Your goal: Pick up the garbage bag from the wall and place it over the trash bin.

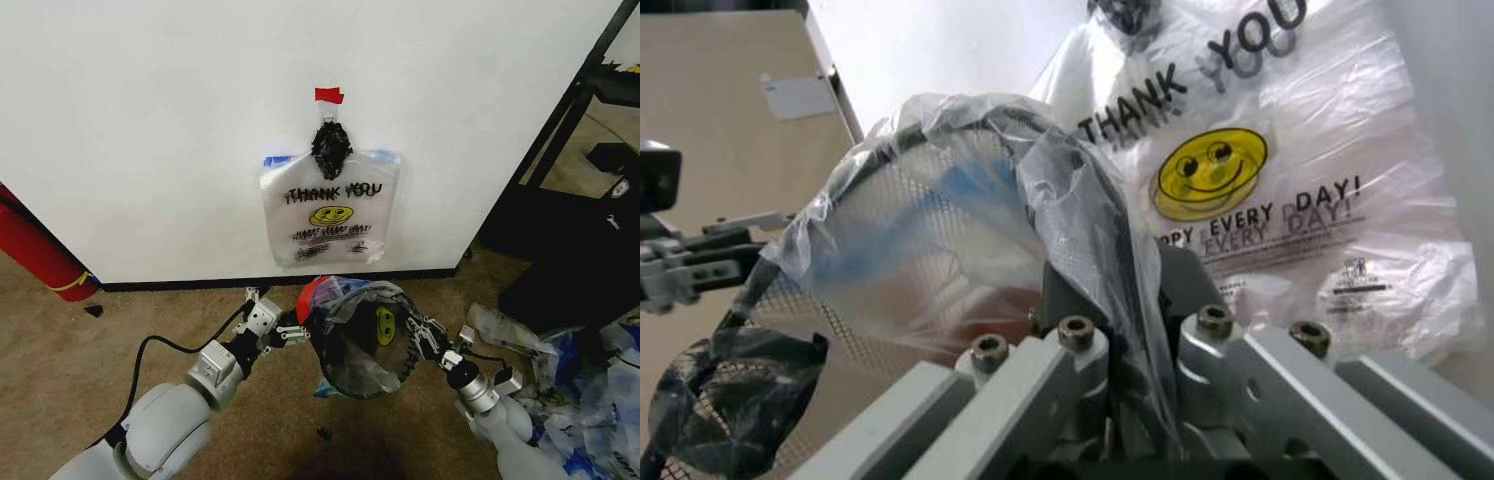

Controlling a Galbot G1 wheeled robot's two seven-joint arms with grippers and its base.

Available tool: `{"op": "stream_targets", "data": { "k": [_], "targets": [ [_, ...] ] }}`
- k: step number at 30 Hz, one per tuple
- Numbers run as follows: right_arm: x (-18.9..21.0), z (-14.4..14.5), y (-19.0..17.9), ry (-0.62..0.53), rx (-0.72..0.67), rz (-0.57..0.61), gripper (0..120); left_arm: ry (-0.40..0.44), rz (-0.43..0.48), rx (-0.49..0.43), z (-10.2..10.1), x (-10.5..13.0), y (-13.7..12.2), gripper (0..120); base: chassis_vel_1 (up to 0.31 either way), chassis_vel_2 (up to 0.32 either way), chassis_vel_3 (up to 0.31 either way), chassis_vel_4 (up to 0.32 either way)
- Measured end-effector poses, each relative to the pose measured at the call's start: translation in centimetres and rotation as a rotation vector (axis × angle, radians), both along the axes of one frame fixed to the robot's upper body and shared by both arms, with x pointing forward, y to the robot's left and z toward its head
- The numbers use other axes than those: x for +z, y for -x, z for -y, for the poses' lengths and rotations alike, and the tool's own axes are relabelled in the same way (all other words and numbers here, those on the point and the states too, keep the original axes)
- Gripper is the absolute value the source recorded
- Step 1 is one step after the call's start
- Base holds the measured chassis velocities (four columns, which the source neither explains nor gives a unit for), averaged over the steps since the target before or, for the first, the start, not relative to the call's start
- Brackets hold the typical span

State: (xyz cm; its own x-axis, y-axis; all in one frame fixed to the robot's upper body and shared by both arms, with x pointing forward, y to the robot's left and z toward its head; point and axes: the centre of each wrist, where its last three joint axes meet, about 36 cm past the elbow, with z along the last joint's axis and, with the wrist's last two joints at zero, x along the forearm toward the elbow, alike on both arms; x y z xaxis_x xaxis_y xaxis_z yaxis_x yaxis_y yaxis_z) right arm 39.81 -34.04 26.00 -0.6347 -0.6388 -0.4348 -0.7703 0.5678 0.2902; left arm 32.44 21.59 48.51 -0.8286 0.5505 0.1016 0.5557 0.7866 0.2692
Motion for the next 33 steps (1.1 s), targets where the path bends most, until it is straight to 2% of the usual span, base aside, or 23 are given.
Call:
{"op": "stream_targets", "data": {
  "k": [5, 7, 10, 18, 23, 27, 33],
  "targets": [
    [-0.1, -0.1, -0.1, 0.014, 0.005, 0.001, 1, -0.022, -0.026, -0.007, 0.1, -1.3, -0.3, 100, 0.0, 0.0, 0.0, 0.0],
    [-0.2, -0.2, 0.1, 0.022, 0.016, 0.003, 1, -0.054, -0.025, 0.043, -0.1, -2.1, -1.0, 100, 0.0, 0.0, 0.0, 0.0],
    [-0.3, -0.1, 0.3, 0.057, 0.041, 0.008, 1, -0.059, -0.031, 0.105, -0.1, -2.0, -1.4, 100, 0.0, 0.0, 0.0, 0.0],
    [-0.8, 0.3, 0.4, 0.107, 0.071, 0.015, 1, -0.081, -0.048, 0.157, -0.8, -2.8, -2.4, 100, 0.0, 0.0, 0.0, 0.0],
    [-0.6, 0.3, 0.1, 0.105, 0.087, 0.017, 1, -0.118, -0.074, 0.195, -1.6, -4.3, -3.6, 100, 0.0, 0.0, 0.0, 0.0],
    [-0.5, 0.2, 0.0, 0.097, 0.096, 0.015, 1, -0.125, -0.087, 0.195, -1.6, -5.0, -3.8, 100, 0.0, 0.0, 0.0, 0.0],
    [-0.8, -0.9, 0.2, 0.039, 0.058, -0.013, 1, -0.05, -0.06, 0.111, -0.8, -4.4, -2.5, 100, 0.0, 0.0, 0.0, 0.0]
  ]
}}
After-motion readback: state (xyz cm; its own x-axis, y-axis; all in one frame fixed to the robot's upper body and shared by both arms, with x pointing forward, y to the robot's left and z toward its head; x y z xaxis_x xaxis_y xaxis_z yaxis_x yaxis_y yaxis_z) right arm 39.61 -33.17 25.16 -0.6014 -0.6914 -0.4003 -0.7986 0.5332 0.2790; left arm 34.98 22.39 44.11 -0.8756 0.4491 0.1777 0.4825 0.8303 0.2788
